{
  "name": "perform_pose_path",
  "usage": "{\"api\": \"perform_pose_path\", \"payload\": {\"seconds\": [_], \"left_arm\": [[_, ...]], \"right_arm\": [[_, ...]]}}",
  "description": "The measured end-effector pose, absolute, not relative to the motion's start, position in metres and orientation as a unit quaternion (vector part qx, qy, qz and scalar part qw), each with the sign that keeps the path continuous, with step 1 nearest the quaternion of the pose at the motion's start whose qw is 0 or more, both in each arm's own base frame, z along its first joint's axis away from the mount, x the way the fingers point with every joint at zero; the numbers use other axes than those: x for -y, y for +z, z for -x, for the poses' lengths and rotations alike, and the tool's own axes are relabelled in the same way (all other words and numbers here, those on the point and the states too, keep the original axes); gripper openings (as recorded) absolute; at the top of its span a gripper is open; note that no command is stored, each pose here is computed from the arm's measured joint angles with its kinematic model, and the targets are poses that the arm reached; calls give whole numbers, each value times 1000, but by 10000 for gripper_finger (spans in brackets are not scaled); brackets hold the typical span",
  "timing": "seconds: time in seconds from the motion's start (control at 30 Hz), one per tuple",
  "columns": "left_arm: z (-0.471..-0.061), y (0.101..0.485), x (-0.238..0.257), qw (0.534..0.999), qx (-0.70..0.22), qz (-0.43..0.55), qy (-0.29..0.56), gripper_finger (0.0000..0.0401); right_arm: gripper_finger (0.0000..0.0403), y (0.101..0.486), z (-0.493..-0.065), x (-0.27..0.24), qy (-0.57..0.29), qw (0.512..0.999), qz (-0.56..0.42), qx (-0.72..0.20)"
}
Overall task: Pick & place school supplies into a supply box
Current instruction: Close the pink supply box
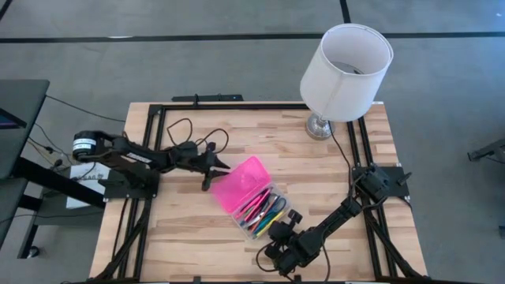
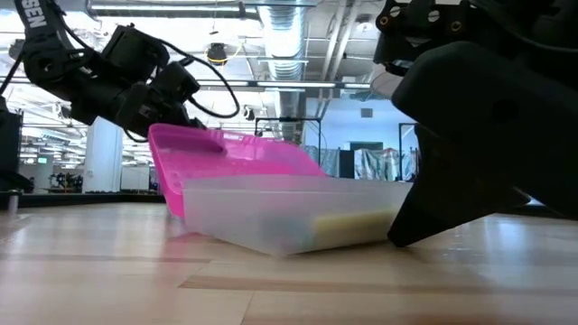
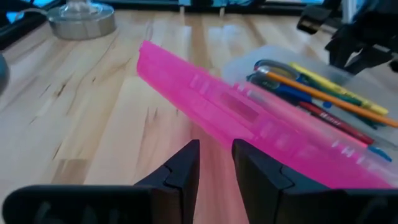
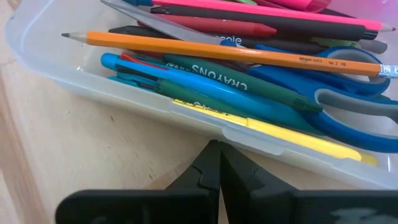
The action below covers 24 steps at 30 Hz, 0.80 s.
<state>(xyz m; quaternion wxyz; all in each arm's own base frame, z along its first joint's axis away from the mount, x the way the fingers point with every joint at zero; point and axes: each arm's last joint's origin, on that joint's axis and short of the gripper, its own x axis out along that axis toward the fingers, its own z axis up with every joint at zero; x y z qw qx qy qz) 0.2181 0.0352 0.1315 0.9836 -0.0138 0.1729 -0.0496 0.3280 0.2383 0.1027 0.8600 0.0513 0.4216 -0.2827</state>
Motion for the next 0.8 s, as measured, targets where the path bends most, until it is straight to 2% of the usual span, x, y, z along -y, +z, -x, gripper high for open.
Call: {"api": "perform_pose_path", "payload": {"seconds": [0.5, 0.63, 0.8], "left_arm": [[-222, 143, -17, 987, -128, 2, -101, 96], [-220, 136, -9, 980, -149, 7, -133, 96], [-222, 142, -5, 983, -125, -2, -133, 96]], "right_arm": [[0, 103, -328, -238, -281, 860, -49, -422], [0, 102, -331, -235, -288, 861, -48, -417], [0, 102, -335, -228, -294, 858, -48, -418]]}}
